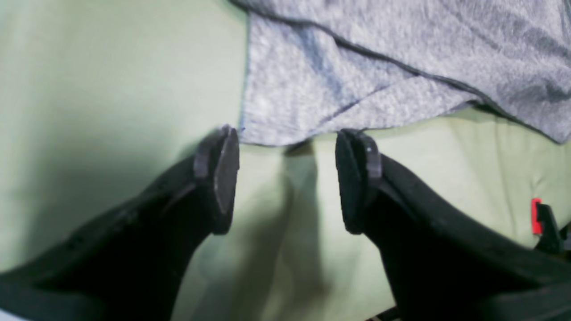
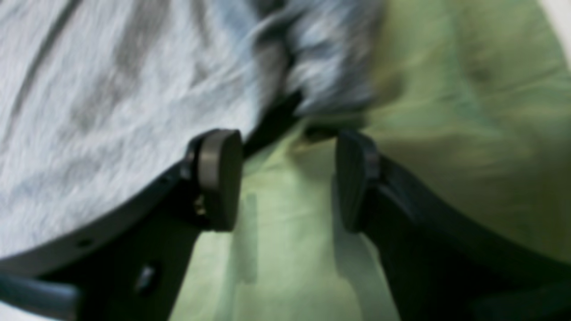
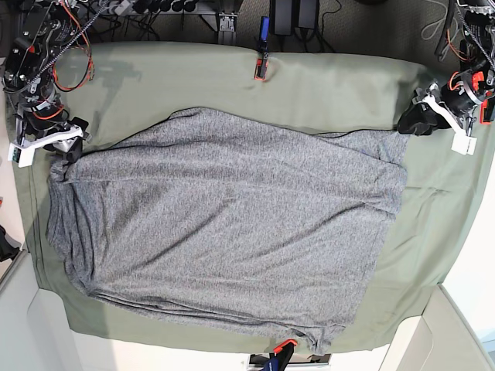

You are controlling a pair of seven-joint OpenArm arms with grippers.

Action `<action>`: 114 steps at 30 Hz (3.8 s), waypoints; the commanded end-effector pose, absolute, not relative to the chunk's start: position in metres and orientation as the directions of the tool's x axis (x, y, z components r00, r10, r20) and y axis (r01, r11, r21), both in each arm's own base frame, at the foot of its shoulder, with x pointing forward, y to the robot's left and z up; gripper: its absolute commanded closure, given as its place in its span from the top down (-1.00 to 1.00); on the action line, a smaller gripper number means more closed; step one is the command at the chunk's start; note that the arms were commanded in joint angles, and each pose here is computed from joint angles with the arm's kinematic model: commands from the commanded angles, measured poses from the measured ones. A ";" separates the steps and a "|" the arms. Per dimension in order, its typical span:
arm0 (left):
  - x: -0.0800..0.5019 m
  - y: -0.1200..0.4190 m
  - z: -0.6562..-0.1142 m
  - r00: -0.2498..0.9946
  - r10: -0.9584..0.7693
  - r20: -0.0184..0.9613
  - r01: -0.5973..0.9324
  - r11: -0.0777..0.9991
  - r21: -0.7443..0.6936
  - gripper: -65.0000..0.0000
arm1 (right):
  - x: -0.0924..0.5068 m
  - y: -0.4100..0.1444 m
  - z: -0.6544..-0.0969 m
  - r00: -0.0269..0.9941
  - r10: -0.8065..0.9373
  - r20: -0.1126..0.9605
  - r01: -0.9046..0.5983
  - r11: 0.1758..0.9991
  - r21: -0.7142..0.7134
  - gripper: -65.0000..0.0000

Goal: Fold the T-shirt properly

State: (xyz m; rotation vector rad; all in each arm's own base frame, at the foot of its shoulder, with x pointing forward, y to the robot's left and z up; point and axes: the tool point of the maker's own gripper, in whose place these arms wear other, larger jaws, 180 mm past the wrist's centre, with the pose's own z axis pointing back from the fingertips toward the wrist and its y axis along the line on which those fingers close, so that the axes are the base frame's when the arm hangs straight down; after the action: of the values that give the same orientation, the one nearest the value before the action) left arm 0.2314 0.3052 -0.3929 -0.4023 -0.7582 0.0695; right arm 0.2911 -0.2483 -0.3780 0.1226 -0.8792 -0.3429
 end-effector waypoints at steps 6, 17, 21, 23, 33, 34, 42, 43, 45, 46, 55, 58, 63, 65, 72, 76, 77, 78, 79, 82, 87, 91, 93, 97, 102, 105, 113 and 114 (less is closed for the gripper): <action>0.243 0.306 -0.382 0.692 0.195 0.695 0.107 0.925 -0.366 0.14 | 0.297 -0.230 -0.381 0.608 -0.363 0.706 0.199 0.931 0.307 0.04; 0.243 0.300 -0.393 0.706 0.127 0.697 0.141 0.939 -0.314 0.14 | 0.306 -0.194 -0.391 0.627 -0.298 0.719 0.131 0.951 0.280 0.04; 0.243 0.303 -0.394 0.700 0.134 0.701 0.131 0.942 -0.310 0.14 | 0.307 -0.199 -0.392 0.620 -0.305 0.723 0.153 0.951 0.269 0.04; 0.245 0.307 -0.398 0.699 0.156 0.698 0.110 0.941 -0.320 0.14 | 0.307 -0.203 -0.390 0.609 -0.308 0.731 0.165 0.951 0.263 0.04; 0.262 0.329 -0.429 0.701 0.318 0.638 -0.041 0.911 -0.410 0.14 | 0.313 -0.202 -0.408 0.629 -0.339 0.700 0.186 0.939 0.288 0.04; 0.261 0.329 -0.429 0.702 0.319 0.637 -0.041 0.911 -0.411 0.14 | 0.315 -0.201 -0.411 0.633 -0.345 0.693 0.189 0.937 0.293 0.04; 0.264 0.325 -0.423 0.686 0.364 0.630 -0.046 0.886 -0.462 0.03 | 0.327 -0.205 -0.412 0.637 -0.328 0.697 0.191 0.944 0.270 -0.14; 0.264 0.323 -0.422 0.688 0.376 0.622 -0.046 0.877 -0.479 -0.07 | 0.327 -0.206 -0.411 0.638 -0.320 0.701 0.189 0.947 0.259 -0.22; 0.266 0.318 -0.416 0.685 0.388 0.616 -0.036 0.863 -0.504 -0.25 | 0.324 -0.209 -0.410 0.656 -0.307 0.690 0.190 0.951 0.243 -0.27; 0.268 0.317 -0.414 0.683 0.388 0.619 -0.028 0.861 -0.508 -0.27 | 0.323 -0.209 -0.408 0.662 -0.305 0.685 0.190 0.952 0.240 -0.26; 0.272 0.312 -0.406 0.686 0.363 0.631 0.003 0.866 -0.501 -0.27 | 0.303 -0.208 -0.369 0.630 -0.228 0.743 0.114 0.973 0.202 -0.21; 0.271 0.312 -0.406 0.687 0.361 0.631 0.003 0.867 -0.499 -0.26 | 0.297 -0.215 -0.370 0.612 -0.242 0.753 0.146 0.970 0.194 -0.06; 0.272 0.312 -0.406 0.686 0.361 0.632 0.003 0.867 -0.498 0.02 | 0.304 -0.227 -0.366 0.572 -0.256 0.779 0.180 0.966 0.185 -0.04; 0.272 0.312 -0.407 0.687 0.359 0.632 0.003 0.868 -0.496 0.10 | 0.309 -0.226 -0.373 0.580 -0.270 0.768 0.185 0.962 0.199 -0.03; 0.269 0.317 -0.414 0.701 0.306 0.644 0.004 0.902 -0.432 0.08 | 0.332 -0.217 -0.392 0.604 -0.325 0.728 0.177 0.945 0.274 -0.04; 0.270 0.320 -0.415 0.698 0.292 0.654 0.006 0.910 -0.414 -0.76 | 0.335 -0.216 -0.390 0.599 -0.324 0.732 0.174 0.945 0.276 -0.45; 0.270 0.320 -0.414 0.696 0.295 0.655 0.006 0.909 -0.416 -0.96 | 0.335 -0.216 -0.390 0.599 -0.324 0.732 0.174 0.945 0.277 -0.71; 0.271 0.320 -0.412 0.690 0.302 0.658 0.006 0.906 -0.423 -1.00 | 0.335 -0.216 -0.390 0.600 -0.323 0.732 0.172 0.946 0.276 -0.98; 0.273 0.321 -0.407 0.680 0.311 0.664 0.008 0.903 -0.430 -1.00 | 0.335 -0.214 -0.388 0.600 -0.313 0.736 0.157 0.949 0.275 -1.00; 0.282 0.327 -0.386 0.643 0.316 0.698 0.026 0.901 -0.432 -1.00 | 0.338 -0.211 -0.379 0.587 -0.287 0.757 0.123 0.956 0.267 -1.00; 0.296 0.332 -0.339 0.579 0.246 0.777 0.096 0.926 -0.365 -1.00 | 0.348 -0.226 -0.353 0.528 -0.279 0.802 0.123 0.960 0.252 -1.00; 0.312 0.346 -0.312 0.545 0.172 0.821 0.129 0.950 -0.285 -1.00 | 0.365 -0.234 -0.334 0.485 -0.278 0.829 0.126 0.961 0.248 -1.00; 0.318 0.352 -0.303 0.534 0.145 0.833 0.134 0.958 -0.253 -1.00 | 0.373 -0.238 -0.330 0.477 -0.269 0.836 0.128 0.963 0.237 -1.00; 0.336 0.343 -0.293 0.526 0.083 0.846 0.188 0.959 -0.211 -1.00 | 0.394 -0.243 -0.331 0.483 -0.293 0.825 0.135 0.956 0.260 -1.00; 0.370 0.319 -0.302 0.536 -0.071 0.841 0.280 0.955 -0.098 -1.00 | 0.421 -0.250 -0.342 0.511 -0.338 0.790 0.154 0.941 0.303 -1.00; 0.391 0.317 -0.308 0.540 -0.092 0.837 0.288 0.954 -0.081 -1.00 | 0.428 -0.252 -0.348 0.527 -0.352 0.774 0.161 0.935 0.315 -1.00; 0.445 0.321 -0.300 0.520 -0.065 0.851 0.261 0.962 -0.086 -1.00 | 0.440 -0.260 -0.346 0.520 -0.332 0.787 0.170 0.943 0.285 -1.00; 0.449 0.320 -0.301 0.520 -0.077 0.850 0.265 0.961 -0.075 -1.00 | 0.440 -0.261 -0.346 0.519 -0.330 0.788 0.170 0.944 0.284 -1.00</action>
State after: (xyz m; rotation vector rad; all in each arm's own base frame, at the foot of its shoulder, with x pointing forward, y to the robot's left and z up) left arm 0.4384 0.3113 -0.3248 -0.2208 -0.9425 -0.2041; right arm 0.4278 -0.2499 -0.3685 0.1952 -0.9098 -0.3030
